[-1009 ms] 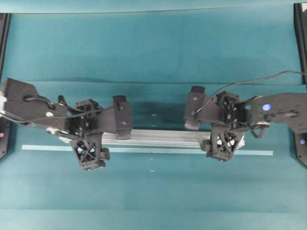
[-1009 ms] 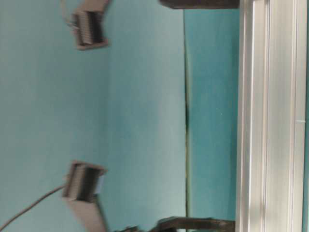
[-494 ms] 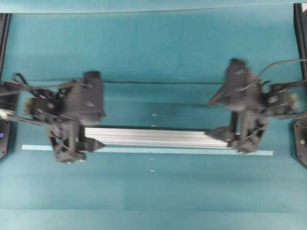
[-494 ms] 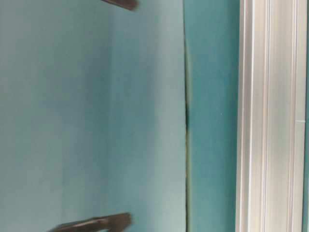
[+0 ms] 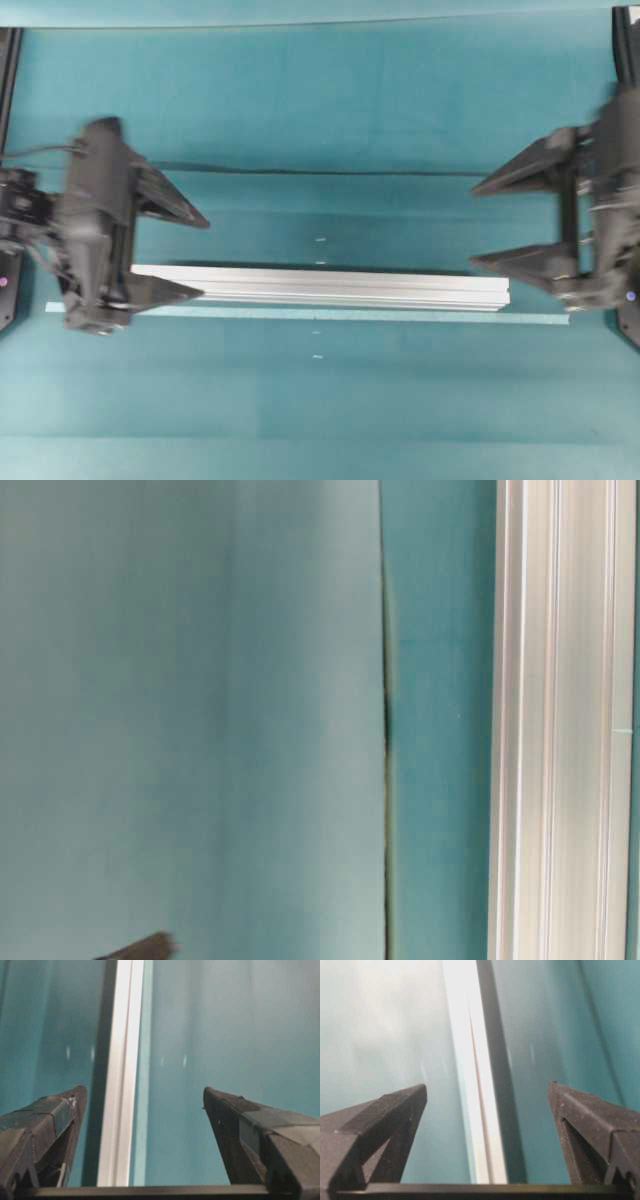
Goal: Lift the metal rail with both hands and move it towards you.
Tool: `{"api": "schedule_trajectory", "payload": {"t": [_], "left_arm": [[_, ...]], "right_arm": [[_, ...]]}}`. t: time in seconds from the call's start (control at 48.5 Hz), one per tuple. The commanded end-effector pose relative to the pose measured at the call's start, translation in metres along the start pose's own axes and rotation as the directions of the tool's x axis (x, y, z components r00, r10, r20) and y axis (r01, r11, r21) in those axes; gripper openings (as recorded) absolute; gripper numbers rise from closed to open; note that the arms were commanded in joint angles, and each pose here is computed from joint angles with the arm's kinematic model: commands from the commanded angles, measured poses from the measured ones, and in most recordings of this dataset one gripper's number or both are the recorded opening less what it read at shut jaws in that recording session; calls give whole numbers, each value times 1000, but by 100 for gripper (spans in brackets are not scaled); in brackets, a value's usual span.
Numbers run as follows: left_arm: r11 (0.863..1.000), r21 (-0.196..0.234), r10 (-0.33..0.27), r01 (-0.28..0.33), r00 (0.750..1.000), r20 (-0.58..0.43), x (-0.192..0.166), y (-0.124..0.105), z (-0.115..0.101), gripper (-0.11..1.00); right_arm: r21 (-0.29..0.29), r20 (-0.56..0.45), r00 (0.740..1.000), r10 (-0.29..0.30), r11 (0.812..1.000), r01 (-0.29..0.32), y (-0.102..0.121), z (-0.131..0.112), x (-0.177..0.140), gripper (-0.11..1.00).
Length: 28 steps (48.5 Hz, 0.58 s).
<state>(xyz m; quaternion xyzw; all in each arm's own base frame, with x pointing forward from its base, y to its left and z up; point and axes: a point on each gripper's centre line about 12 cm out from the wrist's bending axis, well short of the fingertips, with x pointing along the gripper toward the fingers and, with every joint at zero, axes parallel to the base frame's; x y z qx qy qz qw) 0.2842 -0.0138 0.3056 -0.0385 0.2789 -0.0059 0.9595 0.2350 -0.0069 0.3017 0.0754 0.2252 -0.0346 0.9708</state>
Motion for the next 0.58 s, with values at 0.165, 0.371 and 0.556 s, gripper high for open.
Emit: {"api": "schedule_trajectory", "payload": {"t": [0.165, 0.371, 0.556], "left_arm": [[1000, 3, -26, 26, 977, 213, -36, -2, 14, 93], [999, 0, -34, 35, 959, 282, -56, -2, 16, 93], [999, 0, -36, 37, 952, 304, -65, -2, 15, 93]], "right_arm": [[-38, 142, 990, 12, 999, -7, -2, -1, -27, 100], [-35, 192, 981, 17, 999, -10, -2, 0, -42, 100], [-30, 198, 980, 5, 1000, 1, -5, 0, -44, 100]]}}
